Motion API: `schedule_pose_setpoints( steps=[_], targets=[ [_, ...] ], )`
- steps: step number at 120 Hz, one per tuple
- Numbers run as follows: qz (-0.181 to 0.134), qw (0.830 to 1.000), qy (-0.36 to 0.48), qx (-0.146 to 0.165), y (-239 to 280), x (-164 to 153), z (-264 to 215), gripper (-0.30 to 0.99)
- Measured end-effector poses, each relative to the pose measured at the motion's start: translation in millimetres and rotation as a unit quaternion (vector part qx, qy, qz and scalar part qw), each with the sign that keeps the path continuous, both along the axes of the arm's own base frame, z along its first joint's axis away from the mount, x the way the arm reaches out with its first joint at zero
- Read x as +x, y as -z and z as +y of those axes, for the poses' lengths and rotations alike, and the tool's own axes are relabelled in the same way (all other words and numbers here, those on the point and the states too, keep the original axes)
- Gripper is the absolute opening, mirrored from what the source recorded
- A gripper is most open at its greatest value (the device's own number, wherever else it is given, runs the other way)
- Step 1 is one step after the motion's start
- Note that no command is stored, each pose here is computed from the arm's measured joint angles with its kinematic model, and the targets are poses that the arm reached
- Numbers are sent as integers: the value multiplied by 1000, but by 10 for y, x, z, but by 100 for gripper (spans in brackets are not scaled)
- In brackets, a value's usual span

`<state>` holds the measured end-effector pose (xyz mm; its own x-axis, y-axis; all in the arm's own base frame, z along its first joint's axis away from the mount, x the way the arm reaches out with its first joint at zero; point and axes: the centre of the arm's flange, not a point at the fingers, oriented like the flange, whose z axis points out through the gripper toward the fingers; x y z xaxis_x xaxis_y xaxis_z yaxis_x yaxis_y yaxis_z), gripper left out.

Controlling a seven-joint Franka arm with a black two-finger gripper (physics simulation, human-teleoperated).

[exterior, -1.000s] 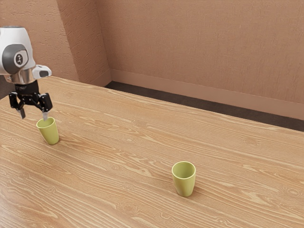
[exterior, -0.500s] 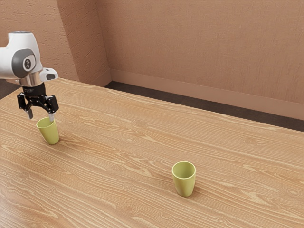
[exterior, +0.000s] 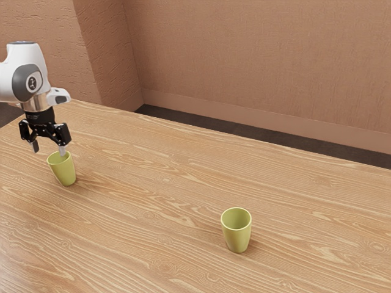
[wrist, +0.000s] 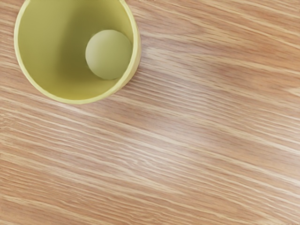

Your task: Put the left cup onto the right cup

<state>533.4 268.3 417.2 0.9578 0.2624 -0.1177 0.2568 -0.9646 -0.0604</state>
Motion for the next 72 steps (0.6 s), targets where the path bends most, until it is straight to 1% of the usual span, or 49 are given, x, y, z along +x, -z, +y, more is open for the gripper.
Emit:
schedule_pose_setpoints(
  steps=[35, 72],
  targets=[
    [5, 1000, 26, -8, 134, -22, 139, 69],
    [1, 998, 54, -10, 196, 78, 193, 69]
  ],
)
